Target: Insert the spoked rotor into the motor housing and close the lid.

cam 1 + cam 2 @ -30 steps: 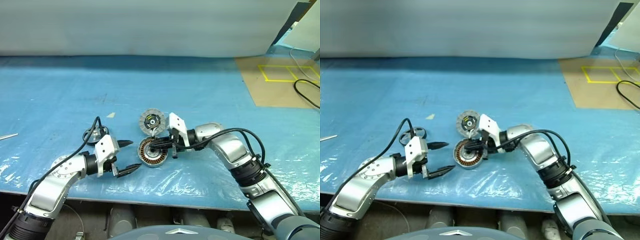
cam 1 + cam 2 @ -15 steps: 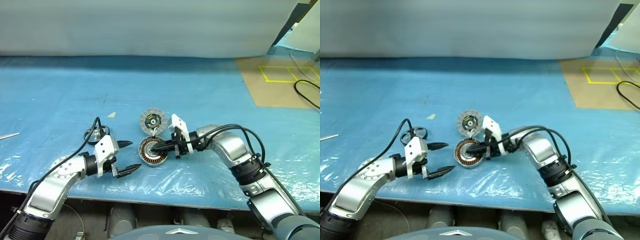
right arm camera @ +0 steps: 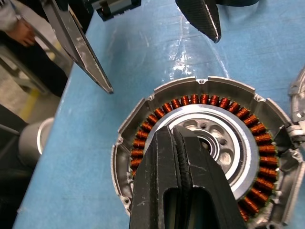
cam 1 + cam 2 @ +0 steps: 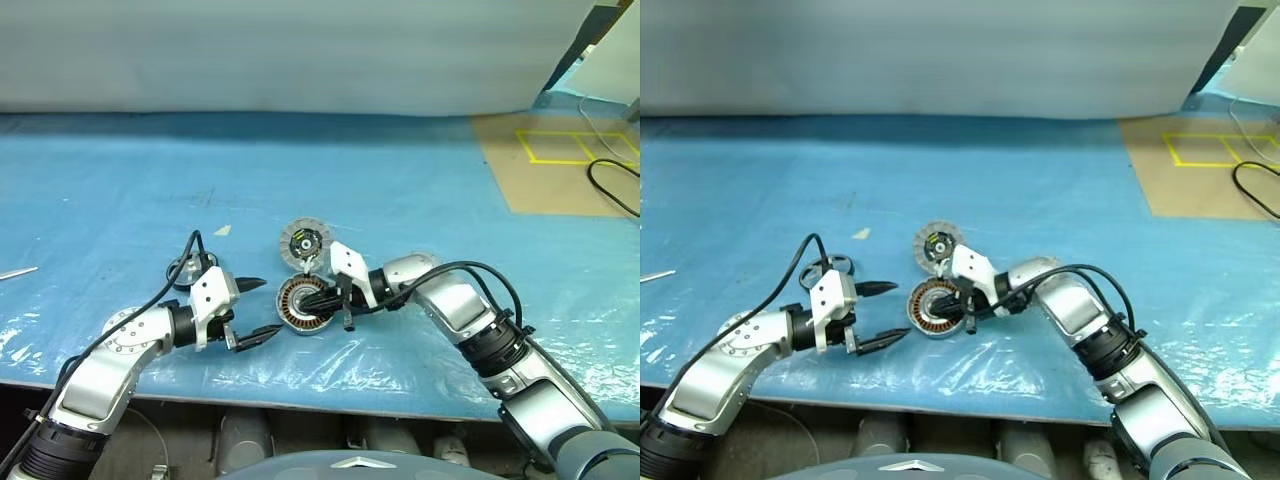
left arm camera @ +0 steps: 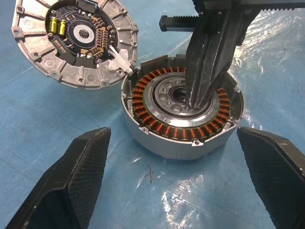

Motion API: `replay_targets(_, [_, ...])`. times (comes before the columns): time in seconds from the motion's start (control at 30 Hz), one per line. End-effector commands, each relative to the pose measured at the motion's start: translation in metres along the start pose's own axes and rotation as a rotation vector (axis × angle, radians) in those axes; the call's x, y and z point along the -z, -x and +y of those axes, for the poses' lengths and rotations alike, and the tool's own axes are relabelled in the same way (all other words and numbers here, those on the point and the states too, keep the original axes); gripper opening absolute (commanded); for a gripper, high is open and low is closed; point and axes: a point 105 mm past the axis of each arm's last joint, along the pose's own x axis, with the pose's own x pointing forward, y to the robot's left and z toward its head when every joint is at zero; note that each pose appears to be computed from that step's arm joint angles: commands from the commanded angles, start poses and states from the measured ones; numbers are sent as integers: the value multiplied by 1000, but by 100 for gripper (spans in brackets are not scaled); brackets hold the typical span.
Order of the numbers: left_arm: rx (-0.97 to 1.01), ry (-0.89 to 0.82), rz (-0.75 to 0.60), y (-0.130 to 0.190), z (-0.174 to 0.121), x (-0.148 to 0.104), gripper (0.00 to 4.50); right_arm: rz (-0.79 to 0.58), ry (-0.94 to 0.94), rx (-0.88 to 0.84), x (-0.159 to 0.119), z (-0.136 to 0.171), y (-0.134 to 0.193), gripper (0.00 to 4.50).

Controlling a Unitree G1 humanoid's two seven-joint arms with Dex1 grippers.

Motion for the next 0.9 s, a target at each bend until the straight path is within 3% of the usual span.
replay_targets(0.03, [-2, -22, -17, 2, 0, -7, 450, -7, -116, 4, 11, -2, 2, 2])
replay_targets(0.13, [-1, -20, -18, 3, -1, -7, 450, -219, -233, -33, -33, -8, 18, 2])
replay_targets(0.27, [2, -19, -20, 2, -2, -7, 450, -283, -264, -68, -50, -6, 27, 2])
replay_targets(0.37, [4, -18, -22, 2, -2, -7, 450, -217, -215, -66, -41, 0, 20, 2])
replay_targets(0.57, [4, -18, -21, 2, -3, -7, 450, 74, -101, 62, 22, -6, -7, 2])
replay_targets(0.63, [4, -17, -21, 1, -3, -7, 450, 115, -98, 70, 34, -6, -10, 2])
replay_targets(0.77, [1, -16, -18, 3, -3, -6, 450, 18, -115, -23, 13, 7, -1, 2])
replay_targets(0.9, [1, -16, -18, 4, -3, -6, 450, -95, -177, -38, -9, 1, 12, 2])
